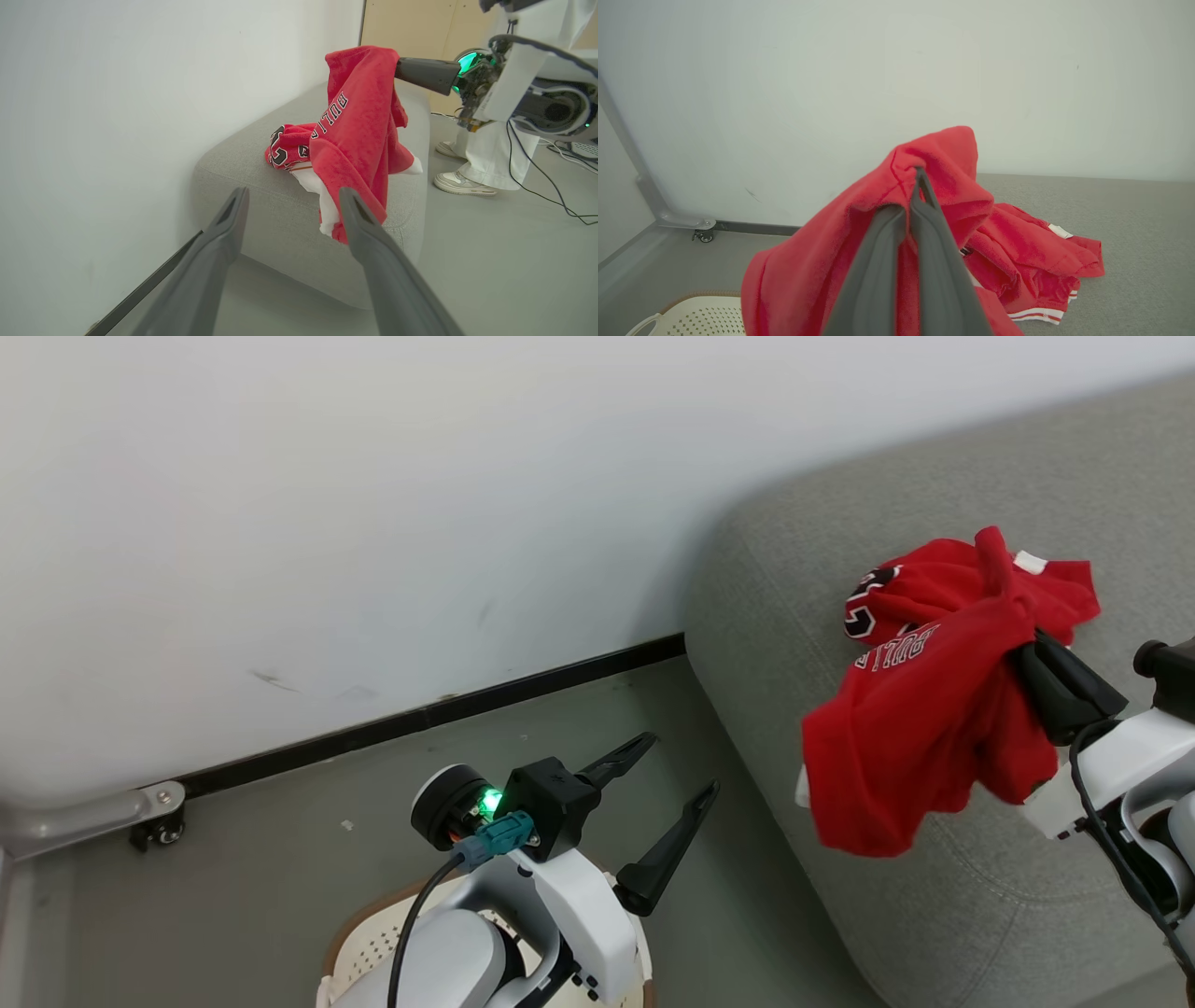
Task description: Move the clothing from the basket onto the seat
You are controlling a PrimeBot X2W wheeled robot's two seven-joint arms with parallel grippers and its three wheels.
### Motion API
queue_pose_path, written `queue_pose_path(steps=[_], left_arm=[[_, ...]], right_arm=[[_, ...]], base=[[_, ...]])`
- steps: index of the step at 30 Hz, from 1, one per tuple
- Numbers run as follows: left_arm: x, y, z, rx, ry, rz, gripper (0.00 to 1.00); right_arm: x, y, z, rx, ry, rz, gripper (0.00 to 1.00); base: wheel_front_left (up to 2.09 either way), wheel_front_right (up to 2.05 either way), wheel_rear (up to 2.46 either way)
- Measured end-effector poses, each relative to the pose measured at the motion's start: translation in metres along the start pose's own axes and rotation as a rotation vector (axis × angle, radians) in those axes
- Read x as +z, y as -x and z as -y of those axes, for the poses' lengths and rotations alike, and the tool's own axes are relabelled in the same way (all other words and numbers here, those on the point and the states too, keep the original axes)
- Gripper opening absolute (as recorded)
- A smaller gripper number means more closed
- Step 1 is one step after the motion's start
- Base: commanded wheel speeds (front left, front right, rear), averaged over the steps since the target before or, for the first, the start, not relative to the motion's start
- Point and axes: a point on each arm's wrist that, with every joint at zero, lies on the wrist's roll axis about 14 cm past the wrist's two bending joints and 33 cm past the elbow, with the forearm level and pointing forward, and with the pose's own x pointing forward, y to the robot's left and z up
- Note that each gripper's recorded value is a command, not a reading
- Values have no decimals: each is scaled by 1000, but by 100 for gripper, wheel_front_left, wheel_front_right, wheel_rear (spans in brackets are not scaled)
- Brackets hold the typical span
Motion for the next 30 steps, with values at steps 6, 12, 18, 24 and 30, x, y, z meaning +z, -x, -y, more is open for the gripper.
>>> queue_pose_path(steps=[6,12,18,24,30], left_arm=[[-4,-9,12,-48,12,-5,100],[-8,-16,20,-80,25,-9,100],[-13,-22,21,-91,31,-14,100],[-17,-24,8,-63,33,-19,100],[-19,-24,-4,-34,44,-13,100]], right_arm=[[2,16,10,-34,13,0,0],[5,26,13,-52,19,4,0],[1,28,5,-49,-8,-11,0],[6,15,3,-43,-22,-2,0],[36,-17,10,-26,16,57,0]], base=[[0,0,0],[0,0,0],[0,0,0],[0,0,0],[0,0,0]])
